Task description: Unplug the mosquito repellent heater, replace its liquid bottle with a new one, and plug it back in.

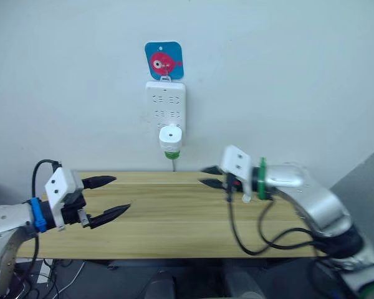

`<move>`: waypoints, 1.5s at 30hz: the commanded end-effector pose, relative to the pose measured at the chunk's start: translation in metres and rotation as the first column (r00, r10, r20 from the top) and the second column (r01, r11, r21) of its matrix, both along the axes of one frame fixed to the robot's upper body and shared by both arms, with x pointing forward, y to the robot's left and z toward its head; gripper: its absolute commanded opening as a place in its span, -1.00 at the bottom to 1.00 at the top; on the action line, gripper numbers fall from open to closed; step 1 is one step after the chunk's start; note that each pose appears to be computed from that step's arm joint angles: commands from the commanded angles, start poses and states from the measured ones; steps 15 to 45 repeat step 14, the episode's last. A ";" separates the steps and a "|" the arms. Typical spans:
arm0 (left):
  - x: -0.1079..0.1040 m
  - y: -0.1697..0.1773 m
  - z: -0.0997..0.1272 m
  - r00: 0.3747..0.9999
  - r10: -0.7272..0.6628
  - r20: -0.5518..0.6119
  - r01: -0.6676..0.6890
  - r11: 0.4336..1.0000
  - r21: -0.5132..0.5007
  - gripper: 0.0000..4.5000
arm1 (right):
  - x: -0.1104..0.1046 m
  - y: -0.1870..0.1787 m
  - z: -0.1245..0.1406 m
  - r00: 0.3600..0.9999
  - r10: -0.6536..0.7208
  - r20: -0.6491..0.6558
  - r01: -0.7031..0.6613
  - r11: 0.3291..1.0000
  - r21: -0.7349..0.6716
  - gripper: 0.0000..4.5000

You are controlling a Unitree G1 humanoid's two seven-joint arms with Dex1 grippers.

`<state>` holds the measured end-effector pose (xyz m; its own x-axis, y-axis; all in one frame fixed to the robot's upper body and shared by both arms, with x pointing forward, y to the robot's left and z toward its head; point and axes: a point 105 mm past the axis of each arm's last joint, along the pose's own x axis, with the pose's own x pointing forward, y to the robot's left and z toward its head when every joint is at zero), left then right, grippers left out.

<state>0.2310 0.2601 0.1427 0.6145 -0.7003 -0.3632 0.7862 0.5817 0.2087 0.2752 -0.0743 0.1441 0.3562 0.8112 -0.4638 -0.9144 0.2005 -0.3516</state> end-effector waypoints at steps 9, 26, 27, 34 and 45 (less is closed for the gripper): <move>0.006 0.016 0.010 0.998 0.028 -0.062 -0.016 0.982 0.187 1.00 | 0.002 -0.107 0.035 0.993 -0.060 0.106 0.085 0.965 -0.249 0.99; 0.011 0.012 0.008 0.995 0.066 -0.074 -0.053 0.986 0.156 1.00 | 0.005 -0.120 0.041 0.989 -0.081 0.121 0.109 0.963 -0.247 0.99; 0.011 0.012 0.008 0.995 0.066 -0.074 -0.053 0.986 0.156 1.00 | 0.005 -0.120 0.041 0.989 -0.081 0.121 0.109 0.963 -0.247 0.99; 0.011 0.012 0.008 0.995 0.066 -0.074 -0.053 0.986 0.156 1.00 | 0.005 -0.120 0.041 0.989 -0.081 0.121 0.109 0.963 -0.247 0.99; 0.011 0.012 0.008 0.995 0.066 -0.074 -0.053 0.986 0.156 1.00 | 0.005 -0.120 0.041 0.989 -0.081 0.121 0.109 0.963 -0.247 0.99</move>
